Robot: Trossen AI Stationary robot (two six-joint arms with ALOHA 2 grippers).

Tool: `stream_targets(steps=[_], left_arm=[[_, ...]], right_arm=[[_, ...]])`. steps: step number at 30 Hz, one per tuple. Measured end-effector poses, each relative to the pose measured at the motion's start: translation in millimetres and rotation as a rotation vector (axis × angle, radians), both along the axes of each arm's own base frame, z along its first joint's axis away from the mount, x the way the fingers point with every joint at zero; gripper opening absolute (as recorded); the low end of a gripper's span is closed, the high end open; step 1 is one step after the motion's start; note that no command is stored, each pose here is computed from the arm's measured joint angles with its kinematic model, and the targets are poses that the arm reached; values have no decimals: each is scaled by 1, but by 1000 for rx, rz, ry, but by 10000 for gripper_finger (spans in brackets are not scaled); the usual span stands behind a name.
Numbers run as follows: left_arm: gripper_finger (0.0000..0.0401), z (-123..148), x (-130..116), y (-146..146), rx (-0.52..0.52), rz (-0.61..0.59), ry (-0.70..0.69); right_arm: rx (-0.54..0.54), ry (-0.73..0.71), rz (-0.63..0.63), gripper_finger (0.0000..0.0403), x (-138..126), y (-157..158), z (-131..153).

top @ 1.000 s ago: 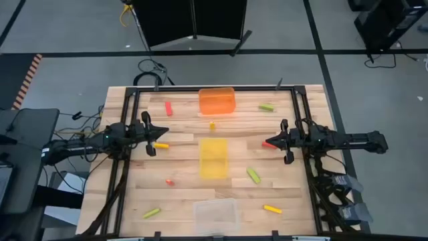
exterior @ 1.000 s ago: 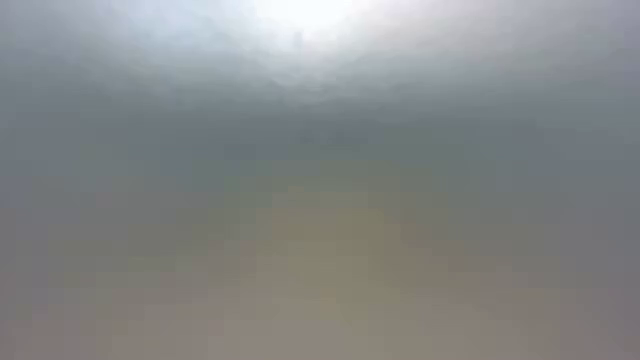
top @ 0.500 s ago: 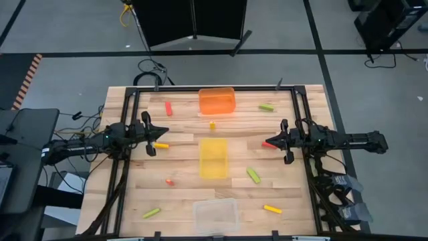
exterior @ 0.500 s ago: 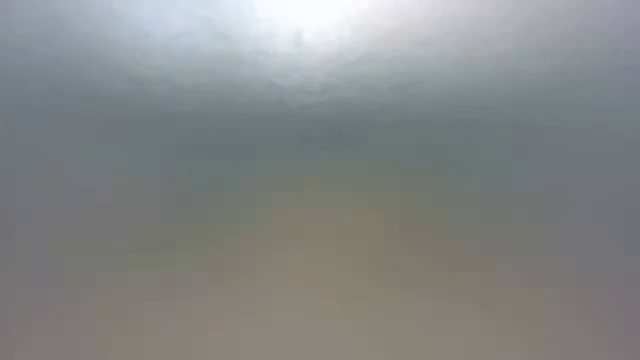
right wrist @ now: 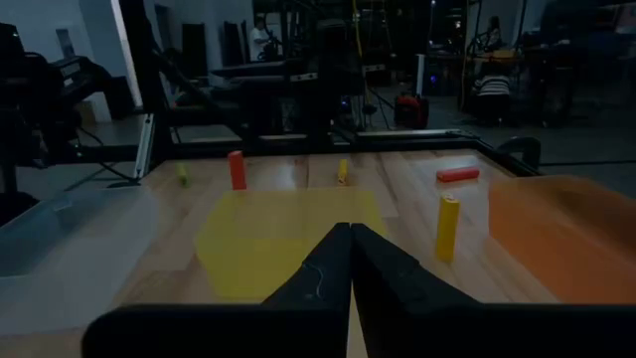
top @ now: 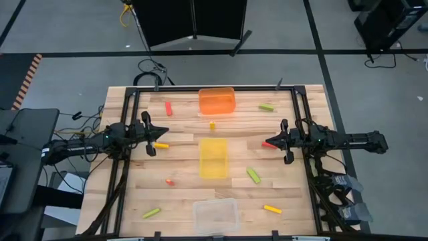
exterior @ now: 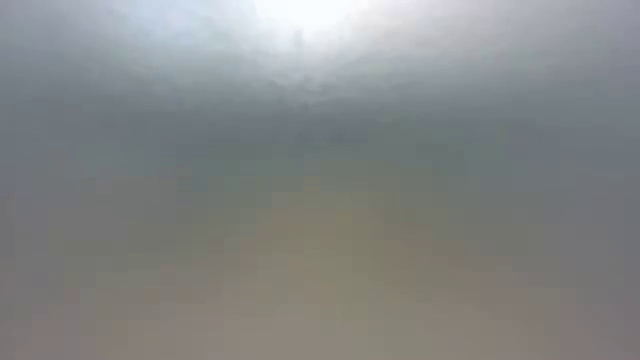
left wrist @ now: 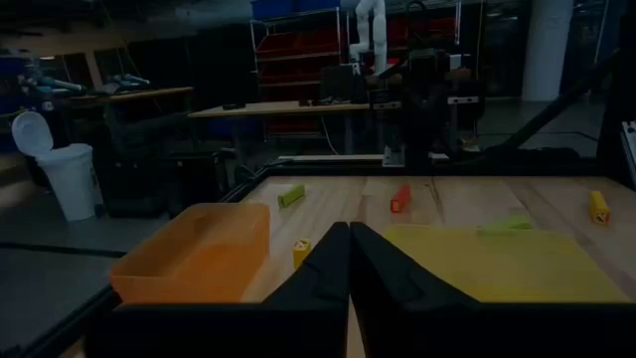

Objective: Sort blocks

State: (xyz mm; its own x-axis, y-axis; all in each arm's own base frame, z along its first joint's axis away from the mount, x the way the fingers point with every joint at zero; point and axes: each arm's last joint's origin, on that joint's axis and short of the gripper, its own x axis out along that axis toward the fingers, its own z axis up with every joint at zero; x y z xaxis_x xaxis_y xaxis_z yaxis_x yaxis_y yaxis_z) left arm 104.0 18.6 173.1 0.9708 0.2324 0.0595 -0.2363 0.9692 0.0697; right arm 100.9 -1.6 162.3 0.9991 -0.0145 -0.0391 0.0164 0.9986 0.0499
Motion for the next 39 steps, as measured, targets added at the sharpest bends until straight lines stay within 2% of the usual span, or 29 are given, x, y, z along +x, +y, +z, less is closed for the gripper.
stream_targets(steps=[7,9,12,14,16,20,23,28,32,35,39], left_arm=[[15,0,0,0,-12,-3,-3],[15,0,0,0,-106,-20,-26],[15,1,0,0,-324,-29,-85],[15,3,0,1,-433,-16,-139],[15,5,0,1,-468,-18,-173],[15,9,2,-1,-444,-100,-185],[15,8,5,0,-500,-80,-186],[15,15,9,12,-625,184,-145],[22,27,14,24,-666,380,34],[33,31,19,37,-695,544,197],[51,38,30,59,-699,700,290]], right_arm=[[0,0,0,23,0,0,0],[0,0,0,23,0,0,0],[0,0,0,23,0,0,0],[0,0,0,23,0,0,0],[0,0,0,23,0,0,0],[0,0,0,23,0,0,0],[0,0,0,23,0,0,0],[0,0,0,23,0,0,0],[-1,-8,-8,23,0,0,1],[-1,-97,-68,23,0,-2,9],[3,-231,-90,23,-2,-3,22]])
